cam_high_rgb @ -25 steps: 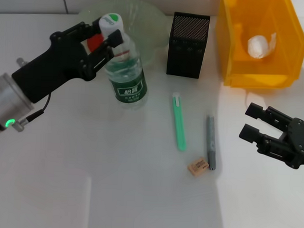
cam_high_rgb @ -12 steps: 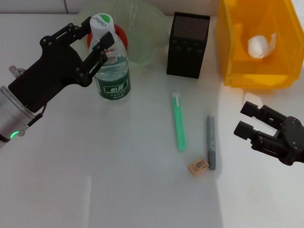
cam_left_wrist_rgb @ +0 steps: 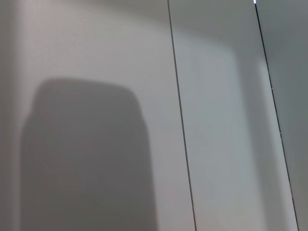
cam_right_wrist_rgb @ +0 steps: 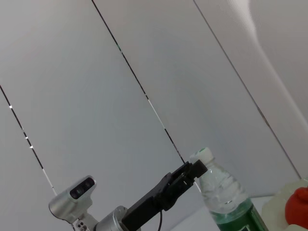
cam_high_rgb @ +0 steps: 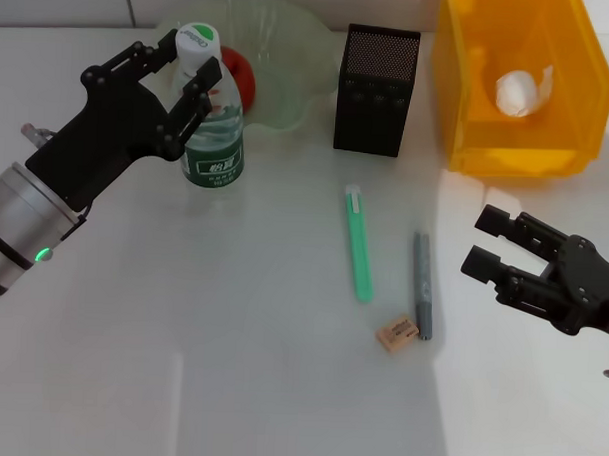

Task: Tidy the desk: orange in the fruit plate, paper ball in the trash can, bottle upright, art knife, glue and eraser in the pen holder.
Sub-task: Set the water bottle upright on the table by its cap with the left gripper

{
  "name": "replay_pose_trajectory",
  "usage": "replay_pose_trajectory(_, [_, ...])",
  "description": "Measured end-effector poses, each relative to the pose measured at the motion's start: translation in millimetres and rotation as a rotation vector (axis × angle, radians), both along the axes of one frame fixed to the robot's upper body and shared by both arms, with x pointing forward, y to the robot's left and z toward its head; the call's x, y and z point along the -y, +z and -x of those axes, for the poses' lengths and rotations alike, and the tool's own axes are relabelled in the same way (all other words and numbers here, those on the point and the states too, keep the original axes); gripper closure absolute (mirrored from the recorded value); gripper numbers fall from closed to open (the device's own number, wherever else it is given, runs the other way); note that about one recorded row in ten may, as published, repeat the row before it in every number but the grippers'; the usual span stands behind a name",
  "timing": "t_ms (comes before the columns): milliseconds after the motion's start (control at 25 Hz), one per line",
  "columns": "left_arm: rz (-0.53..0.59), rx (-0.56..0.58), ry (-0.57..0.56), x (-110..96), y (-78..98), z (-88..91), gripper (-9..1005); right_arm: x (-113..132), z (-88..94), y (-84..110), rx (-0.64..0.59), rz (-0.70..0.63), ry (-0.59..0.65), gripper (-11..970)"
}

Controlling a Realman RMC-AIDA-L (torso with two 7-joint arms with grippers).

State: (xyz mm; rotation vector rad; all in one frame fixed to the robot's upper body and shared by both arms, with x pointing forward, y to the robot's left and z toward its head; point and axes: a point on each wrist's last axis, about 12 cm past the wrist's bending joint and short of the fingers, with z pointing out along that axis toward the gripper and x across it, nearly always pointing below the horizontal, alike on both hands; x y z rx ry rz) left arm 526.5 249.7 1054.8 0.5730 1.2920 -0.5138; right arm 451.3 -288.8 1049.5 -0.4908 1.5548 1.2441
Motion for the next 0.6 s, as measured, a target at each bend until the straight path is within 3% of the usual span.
replay_pose_trajectory(600, [-0.08,-0.001,0.032,-1.1,-6.6,-1.8,565,-5.3,-5.5,-0.3,-0.005,-0.003,0.002,121])
